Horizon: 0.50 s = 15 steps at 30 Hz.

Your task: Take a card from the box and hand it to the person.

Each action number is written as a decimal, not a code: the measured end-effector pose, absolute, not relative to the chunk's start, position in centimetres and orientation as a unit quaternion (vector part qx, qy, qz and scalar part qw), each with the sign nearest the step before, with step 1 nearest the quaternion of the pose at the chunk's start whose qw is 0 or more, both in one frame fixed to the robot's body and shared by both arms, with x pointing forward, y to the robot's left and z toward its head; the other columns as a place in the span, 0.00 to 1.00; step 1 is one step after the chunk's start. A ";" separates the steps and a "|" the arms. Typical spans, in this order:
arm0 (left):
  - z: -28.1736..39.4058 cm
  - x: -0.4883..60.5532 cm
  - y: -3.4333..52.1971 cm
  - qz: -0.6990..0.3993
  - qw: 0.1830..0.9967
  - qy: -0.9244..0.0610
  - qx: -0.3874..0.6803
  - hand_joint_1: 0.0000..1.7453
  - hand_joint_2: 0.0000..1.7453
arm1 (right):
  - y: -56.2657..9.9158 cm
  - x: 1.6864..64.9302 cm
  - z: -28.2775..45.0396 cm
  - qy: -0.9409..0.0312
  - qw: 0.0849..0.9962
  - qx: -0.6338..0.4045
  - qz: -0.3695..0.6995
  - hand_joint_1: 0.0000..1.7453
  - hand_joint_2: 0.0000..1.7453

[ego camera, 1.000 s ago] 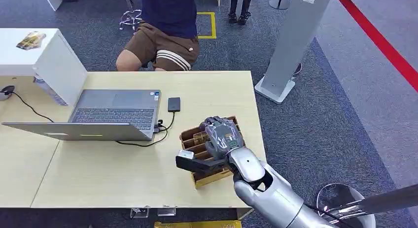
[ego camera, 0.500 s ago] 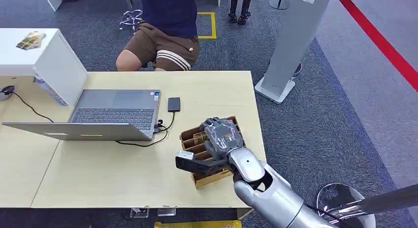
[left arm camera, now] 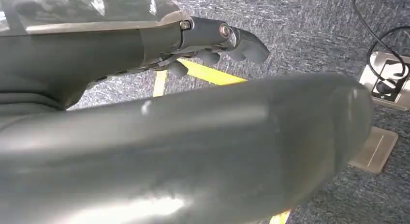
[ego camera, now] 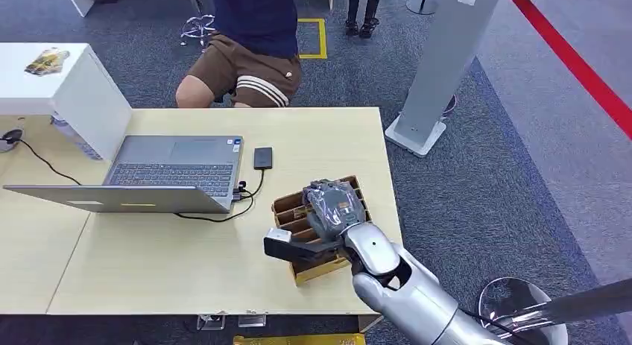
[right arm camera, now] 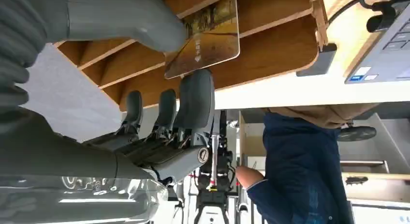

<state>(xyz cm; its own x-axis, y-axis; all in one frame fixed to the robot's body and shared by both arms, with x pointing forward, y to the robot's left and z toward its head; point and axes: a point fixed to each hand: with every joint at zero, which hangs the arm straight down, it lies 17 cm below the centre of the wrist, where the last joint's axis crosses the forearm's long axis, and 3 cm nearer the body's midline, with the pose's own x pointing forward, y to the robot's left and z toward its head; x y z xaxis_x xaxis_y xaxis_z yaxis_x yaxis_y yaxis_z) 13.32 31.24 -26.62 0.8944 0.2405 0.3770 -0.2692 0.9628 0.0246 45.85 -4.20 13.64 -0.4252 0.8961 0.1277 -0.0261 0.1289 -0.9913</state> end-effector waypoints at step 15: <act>-26.6 13.3 31.2 0.131 0.972 -0.189 0.036 0.00 0.00 | -4.5 45.8 13.0 -0.624 0.414 -0.346 0.565 0.62 1.00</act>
<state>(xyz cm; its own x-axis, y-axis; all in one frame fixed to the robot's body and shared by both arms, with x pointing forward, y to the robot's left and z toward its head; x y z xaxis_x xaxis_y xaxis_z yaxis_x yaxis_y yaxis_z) 13.34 31.18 -26.61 0.8940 0.2414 0.3774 -0.2690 0.9629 0.0211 45.76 -4.45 13.02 -0.4175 0.9001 0.1248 -0.0357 0.1210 -0.9920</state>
